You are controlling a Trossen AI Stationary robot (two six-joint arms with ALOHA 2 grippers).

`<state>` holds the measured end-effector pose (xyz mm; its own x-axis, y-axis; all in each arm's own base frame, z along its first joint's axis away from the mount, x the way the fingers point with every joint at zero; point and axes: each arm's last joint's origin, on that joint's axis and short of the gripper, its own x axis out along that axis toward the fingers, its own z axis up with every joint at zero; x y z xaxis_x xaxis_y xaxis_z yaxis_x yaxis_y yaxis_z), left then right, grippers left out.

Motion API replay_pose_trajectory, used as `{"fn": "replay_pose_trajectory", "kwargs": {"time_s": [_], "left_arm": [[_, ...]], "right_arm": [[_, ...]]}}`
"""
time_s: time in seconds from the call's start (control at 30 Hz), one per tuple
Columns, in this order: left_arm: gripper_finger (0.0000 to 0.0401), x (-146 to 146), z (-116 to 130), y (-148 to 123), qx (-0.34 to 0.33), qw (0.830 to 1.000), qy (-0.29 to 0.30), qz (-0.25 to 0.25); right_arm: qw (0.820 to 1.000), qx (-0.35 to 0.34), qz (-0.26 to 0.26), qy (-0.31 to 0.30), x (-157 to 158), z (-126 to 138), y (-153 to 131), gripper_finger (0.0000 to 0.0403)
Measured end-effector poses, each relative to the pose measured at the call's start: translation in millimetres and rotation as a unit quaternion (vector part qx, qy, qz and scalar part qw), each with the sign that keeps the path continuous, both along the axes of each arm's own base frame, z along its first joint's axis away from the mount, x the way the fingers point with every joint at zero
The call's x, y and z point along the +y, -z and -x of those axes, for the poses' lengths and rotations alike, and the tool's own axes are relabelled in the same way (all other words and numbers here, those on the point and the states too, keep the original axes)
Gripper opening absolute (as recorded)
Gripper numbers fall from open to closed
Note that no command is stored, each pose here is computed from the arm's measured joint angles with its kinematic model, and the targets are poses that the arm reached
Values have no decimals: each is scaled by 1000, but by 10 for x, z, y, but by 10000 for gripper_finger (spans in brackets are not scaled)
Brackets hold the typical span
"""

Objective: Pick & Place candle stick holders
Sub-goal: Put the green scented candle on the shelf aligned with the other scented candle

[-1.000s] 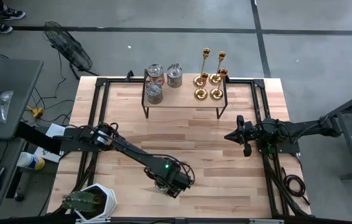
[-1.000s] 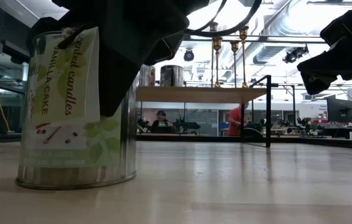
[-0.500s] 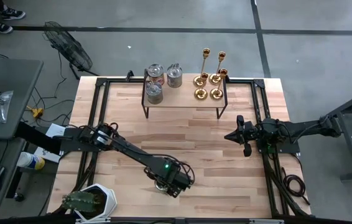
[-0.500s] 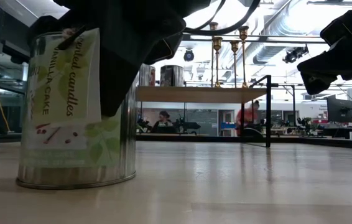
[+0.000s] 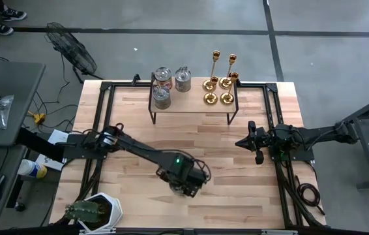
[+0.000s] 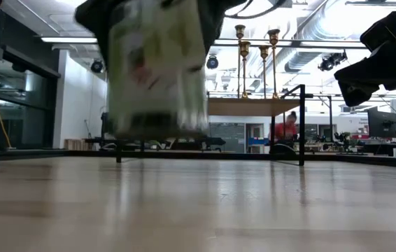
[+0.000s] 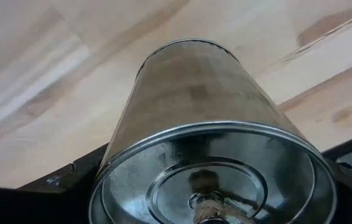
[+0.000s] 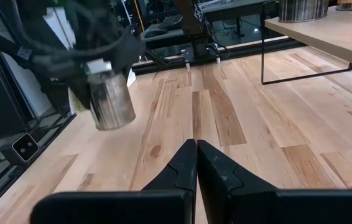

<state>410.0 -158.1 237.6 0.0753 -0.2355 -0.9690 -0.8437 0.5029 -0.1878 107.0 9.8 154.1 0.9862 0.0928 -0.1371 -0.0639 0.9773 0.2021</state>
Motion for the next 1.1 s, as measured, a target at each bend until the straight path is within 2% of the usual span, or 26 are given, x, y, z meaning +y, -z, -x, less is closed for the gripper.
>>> {"fn": "replay_pose_trajectory", "kwargs": {"time_s": [0.13,0.43,0.73,1.1], "left_arm": [[352,206,-61,-267,-16,1000,-8,-11],[352,916,-47,-853,-36,995,-35,-86],[352,1530,-40,-983,-65,992,1,-111],[352,2005,135,-1235,-98,981,28,-166]], "right_arm": [[1000,0,0,0,0,0,1,4],[1000,0,0,0,0,0,0,4],[1000,1,0,1,0,-1,2,4],[1000,2,0,0,0,-2,3,4]]}}
